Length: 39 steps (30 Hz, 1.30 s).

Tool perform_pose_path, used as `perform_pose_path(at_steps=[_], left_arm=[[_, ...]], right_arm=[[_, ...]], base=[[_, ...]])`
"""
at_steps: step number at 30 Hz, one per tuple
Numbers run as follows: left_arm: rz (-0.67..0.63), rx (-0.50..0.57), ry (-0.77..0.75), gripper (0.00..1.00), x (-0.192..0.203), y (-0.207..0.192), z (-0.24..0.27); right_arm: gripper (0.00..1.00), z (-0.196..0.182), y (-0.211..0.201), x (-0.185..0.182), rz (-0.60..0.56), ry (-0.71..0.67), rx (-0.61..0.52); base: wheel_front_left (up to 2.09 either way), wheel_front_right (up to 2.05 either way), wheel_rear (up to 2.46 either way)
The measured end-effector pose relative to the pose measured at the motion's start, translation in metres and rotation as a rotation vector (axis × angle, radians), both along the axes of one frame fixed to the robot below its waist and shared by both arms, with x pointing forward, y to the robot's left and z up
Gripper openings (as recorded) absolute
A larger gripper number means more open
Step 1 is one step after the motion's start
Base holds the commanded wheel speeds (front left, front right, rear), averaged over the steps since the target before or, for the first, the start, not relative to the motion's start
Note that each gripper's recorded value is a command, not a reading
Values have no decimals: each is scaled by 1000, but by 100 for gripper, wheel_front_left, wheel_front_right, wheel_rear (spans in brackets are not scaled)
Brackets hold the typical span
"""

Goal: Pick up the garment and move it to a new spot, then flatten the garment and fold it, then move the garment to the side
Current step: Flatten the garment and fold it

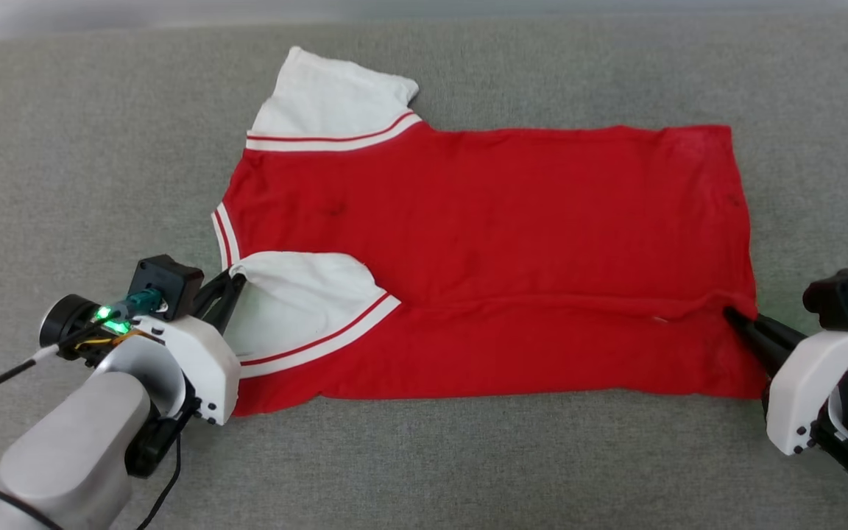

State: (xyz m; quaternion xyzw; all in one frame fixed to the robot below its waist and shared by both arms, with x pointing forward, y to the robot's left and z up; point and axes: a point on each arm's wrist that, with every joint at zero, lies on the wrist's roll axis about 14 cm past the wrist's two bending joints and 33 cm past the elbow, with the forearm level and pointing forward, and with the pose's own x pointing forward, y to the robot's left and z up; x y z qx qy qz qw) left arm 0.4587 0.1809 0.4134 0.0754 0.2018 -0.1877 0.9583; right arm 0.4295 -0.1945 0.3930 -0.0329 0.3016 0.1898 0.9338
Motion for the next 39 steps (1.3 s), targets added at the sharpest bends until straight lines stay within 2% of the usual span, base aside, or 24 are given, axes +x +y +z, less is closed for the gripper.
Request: perform_pose_path(at_steps=[7,8,9,10,11,19,23,29,32,35,39], left_arm=[[10,6,88,0,2,3,-36],[13,-1,92,3,2,3,-37],[17,-6,92,49,1,3,-37],[21,0,85,100,2,6,-35],[21,5,75,100,3,8,-32],[45,19,-53,100,18,30,33],[52,25,-11,100,17,38,56],[0,90,234,100,-3,40,53],[-21,61,375,100,-13,31,46],[-30,74,528,100,-29,31,28],[-46,67,664,100,-43,23,5]], right_arm=[[0,-23,4,9,29,46,-41],[0,-23,6,9,32,46,-38],[9,-21,7,10,35,35,-35],[43,-19,8,10,37,27,-35],[100,-17,9,10,42,20,-36],[100,23,20,11,66,-110,-3],[100,38,21,10,78,-142,-8],[100,48,25,12,81,-166,2],[100,48,26,13,82,-163,4],[100,45,32,12,89,-153,15],[100,44,33,13,93,-145,10]], base=[[0,0,0],[0,0,0],[0,0,0],[0,0,0],[0,0,0],[0,0,0],[0,0,0],[0,0,0],[0,0,0],[0,0,0],[0,0,0]])
